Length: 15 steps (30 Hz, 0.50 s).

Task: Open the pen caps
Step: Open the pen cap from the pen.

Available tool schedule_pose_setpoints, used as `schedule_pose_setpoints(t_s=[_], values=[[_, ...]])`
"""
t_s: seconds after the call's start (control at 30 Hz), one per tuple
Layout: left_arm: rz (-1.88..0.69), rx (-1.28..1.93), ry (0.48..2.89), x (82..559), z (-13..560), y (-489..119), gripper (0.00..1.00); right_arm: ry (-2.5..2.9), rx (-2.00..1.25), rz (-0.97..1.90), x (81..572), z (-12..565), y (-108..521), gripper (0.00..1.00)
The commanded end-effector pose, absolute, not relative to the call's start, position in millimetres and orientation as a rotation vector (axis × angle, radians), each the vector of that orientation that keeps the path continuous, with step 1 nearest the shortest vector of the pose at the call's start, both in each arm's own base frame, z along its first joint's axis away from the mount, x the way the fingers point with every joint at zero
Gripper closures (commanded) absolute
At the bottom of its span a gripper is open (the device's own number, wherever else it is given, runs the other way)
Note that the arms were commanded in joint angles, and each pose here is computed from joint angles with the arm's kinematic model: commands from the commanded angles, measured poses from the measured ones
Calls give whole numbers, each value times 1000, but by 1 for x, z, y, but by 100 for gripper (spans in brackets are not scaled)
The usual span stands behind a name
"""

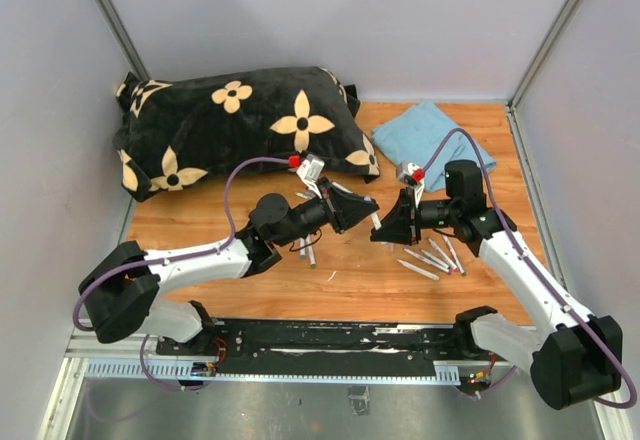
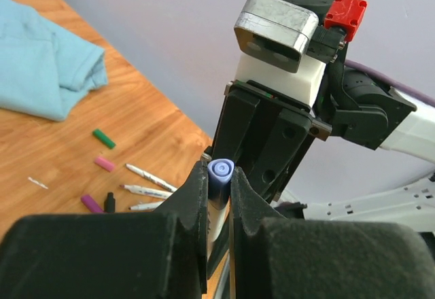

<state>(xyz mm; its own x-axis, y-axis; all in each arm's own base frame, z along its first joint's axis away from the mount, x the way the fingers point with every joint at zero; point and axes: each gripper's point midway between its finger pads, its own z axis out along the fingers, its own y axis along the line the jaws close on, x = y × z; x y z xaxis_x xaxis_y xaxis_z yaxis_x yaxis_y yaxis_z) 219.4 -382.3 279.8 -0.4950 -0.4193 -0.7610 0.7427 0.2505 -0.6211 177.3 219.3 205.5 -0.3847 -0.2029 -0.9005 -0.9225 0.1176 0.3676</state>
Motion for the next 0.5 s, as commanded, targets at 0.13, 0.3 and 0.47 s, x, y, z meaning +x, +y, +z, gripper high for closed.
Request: schedule_pose_setpoints(t_s=[0.13, 0.3, 0.47], values=[[-1169, -112, 1160, 283, 382, -297, 100, 1683, -1147, 1462, 162, 210, 226, 100], [-1136, -138, 1121, 296, 413, -285, 100, 1680, -1155, 1469, 160, 210, 225, 99], [-1210, -121, 1126, 295, 416, -286, 100, 1680, -1169, 1441, 161, 209, 225, 99]])
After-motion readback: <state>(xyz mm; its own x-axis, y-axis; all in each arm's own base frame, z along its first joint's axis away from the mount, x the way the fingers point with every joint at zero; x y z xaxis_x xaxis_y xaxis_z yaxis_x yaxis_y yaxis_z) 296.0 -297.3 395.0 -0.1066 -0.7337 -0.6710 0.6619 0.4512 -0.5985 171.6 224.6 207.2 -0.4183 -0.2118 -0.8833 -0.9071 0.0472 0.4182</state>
